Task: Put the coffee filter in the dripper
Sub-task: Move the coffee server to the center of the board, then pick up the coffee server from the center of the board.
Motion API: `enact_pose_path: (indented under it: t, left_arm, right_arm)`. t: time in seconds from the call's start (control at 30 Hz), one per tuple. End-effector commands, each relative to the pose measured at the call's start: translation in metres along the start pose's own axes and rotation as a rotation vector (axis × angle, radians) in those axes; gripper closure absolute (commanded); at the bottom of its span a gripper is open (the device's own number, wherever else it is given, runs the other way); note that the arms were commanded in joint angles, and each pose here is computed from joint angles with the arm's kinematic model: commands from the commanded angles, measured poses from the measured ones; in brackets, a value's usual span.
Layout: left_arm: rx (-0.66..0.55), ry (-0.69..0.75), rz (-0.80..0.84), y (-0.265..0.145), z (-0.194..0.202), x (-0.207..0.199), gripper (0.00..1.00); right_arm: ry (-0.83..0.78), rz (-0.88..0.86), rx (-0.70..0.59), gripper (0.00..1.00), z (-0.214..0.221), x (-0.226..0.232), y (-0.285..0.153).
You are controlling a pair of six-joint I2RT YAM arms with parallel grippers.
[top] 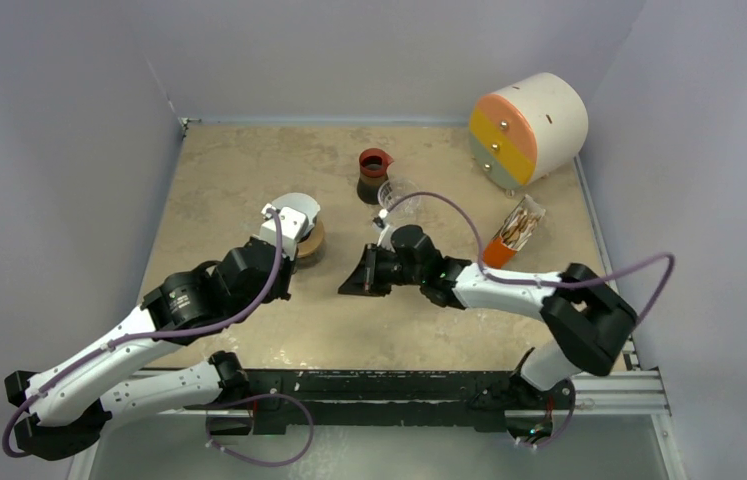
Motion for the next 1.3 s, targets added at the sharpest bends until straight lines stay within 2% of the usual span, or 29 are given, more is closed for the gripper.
enact_pose_path:
  t: [0.0, 0.33, 0.47, 0.73, 0.93, 1.27]
  left_arm:
    - [-0.017, -0.023, -0.022, 0.001, -0.004, 0.002, 1.0]
    - [-0.024, -0.033, -0.037, 0.0, -0.004, 0.005, 1.0]
    - [-0.023, -0.033, -0.039, 0.0, -0.004, 0.005, 0.97]
    - [-0.022, -0.049, -0.053, 0.001, -0.005, 0.008, 0.94]
    - [-0.032, -0.071, -0.069, -0.001, -0.006, 0.012, 0.87]
    - [-0.051, -0.116, -0.124, -0.003, -0.008, 0.024, 0.7]
  right_arm:
    - [-0.157, 0.157, -0.082, 0.92, -0.012, 0.015, -0.028]
    - [-0.404, 0.329, -0.281, 0.72, -0.052, 0.065, -0.076]
    - [-0.517, 0.403, -0.378, 0.61, -0.076, 0.085, -0.09]
    - [-0.687, 0.548, -0.501, 0.52, -0.126, 0.116, -0.099]
    - [-0.758, 0.644, -0.495, 0.51, -0.161, 0.122, -0.084]
    - [-0.783, 0.725, -0.375, 0.51, -0.216, 0.108, -0.043]
Point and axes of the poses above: each gripper's point midway between its finger pads, its own y axis out along the fingers, its own x axis along the line the jaws close on, z = x × y, the point moved 8 cm from there along -y, back along the fingers, and after that the axes turned 3 degrees about y, right-handed, at the moved point
